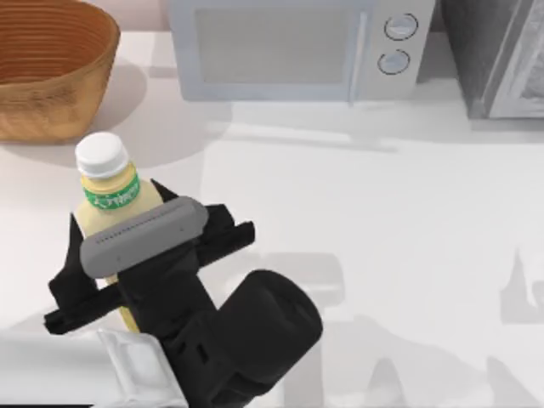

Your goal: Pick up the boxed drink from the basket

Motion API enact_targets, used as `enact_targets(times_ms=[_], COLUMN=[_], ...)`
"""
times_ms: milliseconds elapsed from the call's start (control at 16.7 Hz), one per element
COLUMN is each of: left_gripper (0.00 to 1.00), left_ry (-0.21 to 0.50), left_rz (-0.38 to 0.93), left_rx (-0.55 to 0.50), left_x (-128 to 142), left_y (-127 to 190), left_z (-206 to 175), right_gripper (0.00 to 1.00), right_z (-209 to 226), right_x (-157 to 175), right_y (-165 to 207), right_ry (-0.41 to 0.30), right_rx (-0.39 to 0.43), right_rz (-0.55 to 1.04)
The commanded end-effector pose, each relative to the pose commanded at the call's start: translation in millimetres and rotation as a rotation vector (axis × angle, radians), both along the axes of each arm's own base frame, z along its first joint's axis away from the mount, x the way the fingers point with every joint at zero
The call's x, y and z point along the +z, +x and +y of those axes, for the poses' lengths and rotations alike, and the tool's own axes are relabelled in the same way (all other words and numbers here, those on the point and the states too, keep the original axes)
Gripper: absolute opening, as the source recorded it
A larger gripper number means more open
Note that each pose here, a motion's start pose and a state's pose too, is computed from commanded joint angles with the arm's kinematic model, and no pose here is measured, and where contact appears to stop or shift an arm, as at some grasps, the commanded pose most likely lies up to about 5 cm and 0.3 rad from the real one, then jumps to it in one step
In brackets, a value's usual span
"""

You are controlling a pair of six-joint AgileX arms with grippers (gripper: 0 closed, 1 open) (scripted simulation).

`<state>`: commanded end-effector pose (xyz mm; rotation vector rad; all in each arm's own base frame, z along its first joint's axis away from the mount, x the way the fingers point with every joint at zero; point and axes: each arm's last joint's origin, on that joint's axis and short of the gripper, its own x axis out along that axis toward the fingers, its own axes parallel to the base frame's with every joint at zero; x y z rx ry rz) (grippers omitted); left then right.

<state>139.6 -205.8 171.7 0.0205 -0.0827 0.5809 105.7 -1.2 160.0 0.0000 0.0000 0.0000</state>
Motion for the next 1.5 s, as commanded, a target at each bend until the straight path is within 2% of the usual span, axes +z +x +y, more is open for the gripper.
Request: enact_targets(times_ms=[60,120,420,960,1500], left_gripper=[0.00,0.00,0.00,0.00,0.00], left_ry=[0.000,-0.038,-0.032,0.005,0.003], left_rz=[0.000,0.068,0.058,-0.024,-0.004], left_rx=[0.000,-0.077,-0.065,-0.031,-0.006], left_x=[0.0,-16.0,-21.6,-48.3,-45.9], left_y=[0.0,5.6,8.6,22.1,37.3], left_z=[0.0,-5.8,-8.5,1.2,24.5], right_gripper=[1.00,1.00,1.00,1.00,1.00], right_z=[0.0,0.0,0.0,0.0,0.0], right_x=[0.0,0.0,0.0,0.0,0.0], right_y=[0.0,0.0,0.0,0.0,0.0], right_ry=[0.000,0.000,0.000,0.000,0.000], right_rx=[0.000,0.000,0.000,0.000,0.000], right_rz=[0.000,0.000,0.000,0.000,0.000])
